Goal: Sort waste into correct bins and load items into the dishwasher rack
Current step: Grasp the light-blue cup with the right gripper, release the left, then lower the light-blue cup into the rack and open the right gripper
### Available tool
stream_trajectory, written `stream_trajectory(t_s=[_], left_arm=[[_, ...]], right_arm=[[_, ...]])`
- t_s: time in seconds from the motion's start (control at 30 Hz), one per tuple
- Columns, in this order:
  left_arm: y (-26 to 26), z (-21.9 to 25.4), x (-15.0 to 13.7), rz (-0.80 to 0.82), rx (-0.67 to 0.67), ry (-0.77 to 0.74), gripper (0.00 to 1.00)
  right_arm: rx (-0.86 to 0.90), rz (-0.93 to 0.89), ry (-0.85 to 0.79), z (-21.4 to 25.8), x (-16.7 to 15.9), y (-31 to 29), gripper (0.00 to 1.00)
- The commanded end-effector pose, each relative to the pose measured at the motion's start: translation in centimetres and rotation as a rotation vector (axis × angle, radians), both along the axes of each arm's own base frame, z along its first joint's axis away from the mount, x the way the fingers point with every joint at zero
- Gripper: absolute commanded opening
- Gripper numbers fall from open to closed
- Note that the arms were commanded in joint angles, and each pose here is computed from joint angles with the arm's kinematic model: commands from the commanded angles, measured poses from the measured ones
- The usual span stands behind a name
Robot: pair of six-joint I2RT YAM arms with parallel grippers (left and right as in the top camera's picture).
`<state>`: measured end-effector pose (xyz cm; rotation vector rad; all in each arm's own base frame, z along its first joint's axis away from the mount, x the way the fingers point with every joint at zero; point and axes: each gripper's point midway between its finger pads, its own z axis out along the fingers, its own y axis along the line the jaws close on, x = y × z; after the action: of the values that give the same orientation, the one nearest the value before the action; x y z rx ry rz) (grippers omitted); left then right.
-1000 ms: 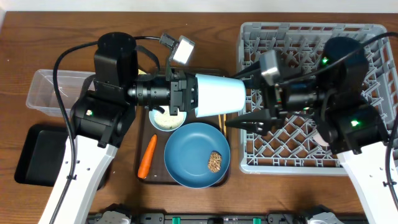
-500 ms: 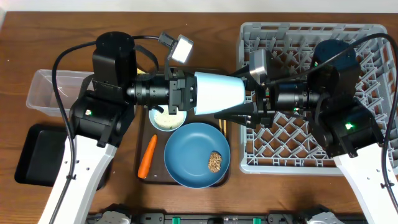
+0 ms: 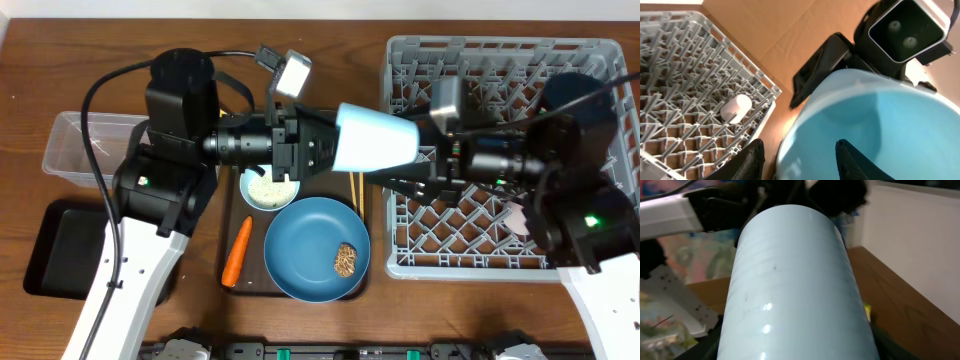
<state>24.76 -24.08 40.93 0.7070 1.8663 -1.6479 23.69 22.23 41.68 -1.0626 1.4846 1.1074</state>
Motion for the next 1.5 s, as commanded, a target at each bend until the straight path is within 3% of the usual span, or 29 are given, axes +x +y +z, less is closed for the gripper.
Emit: stream_trajectory(t_s=[0.0, 0.2, 0.5, 0.7, 0.87, 1.07, 1.47], left_arm=[[0.8, 1.0, 0.2, 0.029, -0.009, -0.036, 0.47], [0.9, 1.1, 0.4, 0.036, -0.010, -0.044, 0.47], [0.9, 1.0, 0.6, 0.050, -0.006, -0.045, 0.47], [0.9, 1.0, 0.6, 0.050, -0.006, -0.045, 0.48], [0.9, 1.0, 0.6, 0.050, -0.006, -0.044, 0.47], [0.9, 1.0, 0.6, 0.050, -0.006, -0.045, 0.47], [0.9, 1.0, 0.6, 0.050, -0.006, -0.045, 0.48]], right_arm=[[-0.012, -0.108, -0.005, 0.5, 0.9, -1.7, 0.55], [-0.090, -0.371, 0.094, -1.8, 3.6, -5.9, 0.55], [-0.234, -0.937, 0.429, -8.3, 6.8, -16.3, 0.54], [-0.243, -1.342, 0.664, -11.5, 5.7, -24.7, 0.55], [-0.273, -1.646, 0.909, -15.0, 2.2, -30.9, 0.56], [-0.298, -1.747, 1.100, -18.0, 0.4, -34.4, 0.56], [-0.306, -1.825, 1.365, -23.6, 0.1, -39.7, 0.61]])
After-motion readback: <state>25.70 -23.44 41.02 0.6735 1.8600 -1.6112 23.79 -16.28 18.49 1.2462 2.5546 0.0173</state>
